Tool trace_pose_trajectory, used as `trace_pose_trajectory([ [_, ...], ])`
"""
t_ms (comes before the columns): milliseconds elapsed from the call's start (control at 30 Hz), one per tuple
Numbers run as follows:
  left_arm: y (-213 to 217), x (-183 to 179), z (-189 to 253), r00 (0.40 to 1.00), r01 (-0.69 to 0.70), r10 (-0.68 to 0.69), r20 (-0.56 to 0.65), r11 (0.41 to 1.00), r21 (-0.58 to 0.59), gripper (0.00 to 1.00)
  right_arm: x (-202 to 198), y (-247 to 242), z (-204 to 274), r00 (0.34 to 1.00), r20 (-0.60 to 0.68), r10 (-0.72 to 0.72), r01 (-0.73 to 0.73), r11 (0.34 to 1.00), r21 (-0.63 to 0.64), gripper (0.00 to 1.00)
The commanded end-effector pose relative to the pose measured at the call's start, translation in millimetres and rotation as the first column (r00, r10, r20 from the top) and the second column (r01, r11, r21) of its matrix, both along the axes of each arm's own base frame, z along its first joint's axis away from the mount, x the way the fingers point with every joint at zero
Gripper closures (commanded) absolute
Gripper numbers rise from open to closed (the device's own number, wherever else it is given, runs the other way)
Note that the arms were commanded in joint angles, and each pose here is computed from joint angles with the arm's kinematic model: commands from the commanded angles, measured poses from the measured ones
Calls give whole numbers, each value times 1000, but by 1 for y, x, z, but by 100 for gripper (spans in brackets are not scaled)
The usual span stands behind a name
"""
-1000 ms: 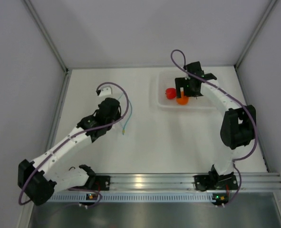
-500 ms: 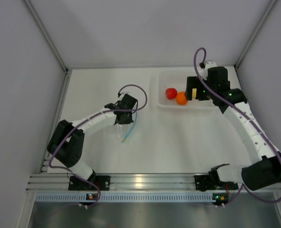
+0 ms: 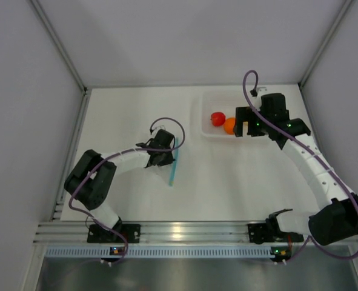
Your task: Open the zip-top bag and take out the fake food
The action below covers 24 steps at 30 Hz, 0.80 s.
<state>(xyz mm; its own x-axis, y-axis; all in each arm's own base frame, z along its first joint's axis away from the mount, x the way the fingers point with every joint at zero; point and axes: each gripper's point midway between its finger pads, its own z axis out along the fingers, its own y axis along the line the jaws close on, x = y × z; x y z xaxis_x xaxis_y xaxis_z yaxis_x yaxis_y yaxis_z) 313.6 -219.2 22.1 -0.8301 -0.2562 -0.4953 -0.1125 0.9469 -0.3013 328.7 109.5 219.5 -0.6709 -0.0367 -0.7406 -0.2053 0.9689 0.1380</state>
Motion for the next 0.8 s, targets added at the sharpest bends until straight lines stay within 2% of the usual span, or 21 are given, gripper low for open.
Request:
trace_pose_trajectory([
  [0, 14, 3, 14, 994, -75, 74, 79, 997, 3, 100, 3, 5, 21, 997, 83, 10, -13, 999, 35, 3],
  [133, 22, 5, 34, 991, -45, 47, 129, 999, -13, 99, 1, 7, 23, 996, 89, 17, -21, 999, 40, 3],
  [467, 40, 7, 70, 975, -47, 58, 216, 997, -55, 43, -2, 8, 22, 996, 90, 24, -27, 999, 37, 2],
  [567, 46, 4, 78, 969, -50, 66, 237, 996, -71, 43, -2, 7, 23, 995, 94, 21, -25, 999, 34, 2],
  [633, 59, 1, 77, 962, -94, 106, 251, 994, -59, 54, -2, 7, 22, 996, 91, 23, -26, 999, 34, 2],
  [767, 70, -9, 96, 935, -134, 164, 313, 984, -116, 66, -2, 8, 21, 996, 88, 28, -31, 999, 33, 2],
])
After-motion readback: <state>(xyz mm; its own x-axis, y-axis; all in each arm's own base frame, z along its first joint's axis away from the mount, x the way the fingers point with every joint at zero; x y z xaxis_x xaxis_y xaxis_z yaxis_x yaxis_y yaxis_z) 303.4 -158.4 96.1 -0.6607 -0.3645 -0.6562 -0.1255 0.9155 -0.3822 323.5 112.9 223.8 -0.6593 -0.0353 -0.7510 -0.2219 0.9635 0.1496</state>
